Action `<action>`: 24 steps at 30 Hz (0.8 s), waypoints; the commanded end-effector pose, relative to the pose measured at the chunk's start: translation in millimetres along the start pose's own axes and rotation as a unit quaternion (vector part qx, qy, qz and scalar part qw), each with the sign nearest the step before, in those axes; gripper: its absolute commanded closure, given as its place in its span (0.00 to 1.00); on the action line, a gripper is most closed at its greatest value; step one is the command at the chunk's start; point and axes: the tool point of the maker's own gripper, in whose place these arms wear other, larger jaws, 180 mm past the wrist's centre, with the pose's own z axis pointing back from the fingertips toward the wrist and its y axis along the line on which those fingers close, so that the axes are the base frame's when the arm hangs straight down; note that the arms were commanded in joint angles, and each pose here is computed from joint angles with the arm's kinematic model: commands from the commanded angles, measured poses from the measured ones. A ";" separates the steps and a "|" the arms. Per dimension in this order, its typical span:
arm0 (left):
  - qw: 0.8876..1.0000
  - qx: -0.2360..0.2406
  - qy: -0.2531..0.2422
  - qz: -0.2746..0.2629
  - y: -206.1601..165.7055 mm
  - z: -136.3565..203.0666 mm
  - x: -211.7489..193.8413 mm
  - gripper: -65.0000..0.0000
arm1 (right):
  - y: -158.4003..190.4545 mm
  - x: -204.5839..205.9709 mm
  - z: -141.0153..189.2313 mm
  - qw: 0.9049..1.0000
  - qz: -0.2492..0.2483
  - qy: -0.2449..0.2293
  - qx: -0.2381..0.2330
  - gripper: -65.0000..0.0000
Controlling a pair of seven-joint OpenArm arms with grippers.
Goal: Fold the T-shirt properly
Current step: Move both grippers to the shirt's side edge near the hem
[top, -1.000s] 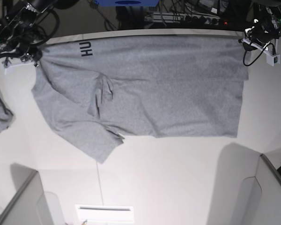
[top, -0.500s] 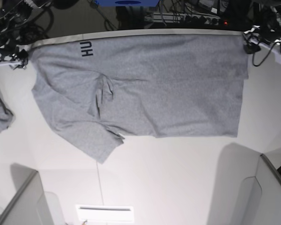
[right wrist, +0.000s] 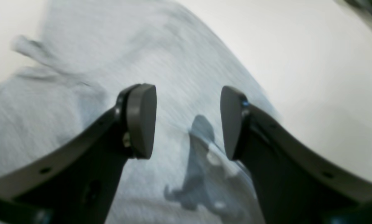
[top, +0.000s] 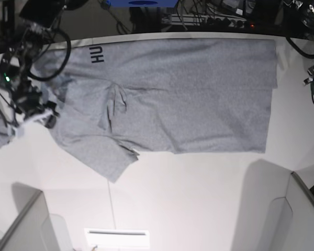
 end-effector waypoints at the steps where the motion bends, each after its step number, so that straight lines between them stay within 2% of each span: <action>1: 1.000 -0.007 -0.021 -0.014 -5.5 1.2 15.7 1.00 | 2.4 25.8 -3.2 1.000 0.005 -0.026 0.004 0.52; 5: 0.999 -0.034 -0.025 -0.021 -27.8 -8.7 22.7 1.00 | 13.8 51.2 -37.8 1.000 -0.002 -0.008 0.024 0.52; 11: 0.998 -0.048 -0.020 -0.028 -39.3 -13.6 21.9 1.00 | 34.1 91.7 -85.4 0.999 0.022 0.007 0.038 0.50; 13: 0.998 -0.048 -0.021 -0.027 -38.8 -13.4 22.0 1.00 | 36.8 101.5 -102.4 0.999 0.026 0.018 0.035 0.45; 15: 0.999 -0.046 -0.014 -0.022 -35.7 -15.8 17.9 1.00 | 39.1 102.4 -117.5 0.998 0.037 0.035 0.039 0.41; 18: 0.999 -0.041 0.006 -0.005 -26.6 -22.7 5.2 1.00 | 47.8 95.6 -135.8 0.993 0.072 0.064 0.061 0.40; 24: 0.999 -0.038 0.021 0.006 -20.7 -27.7 -4.1 1.00 | 46.3 79.6 -151.1 0.989 0.112 0.085 0.048 0.40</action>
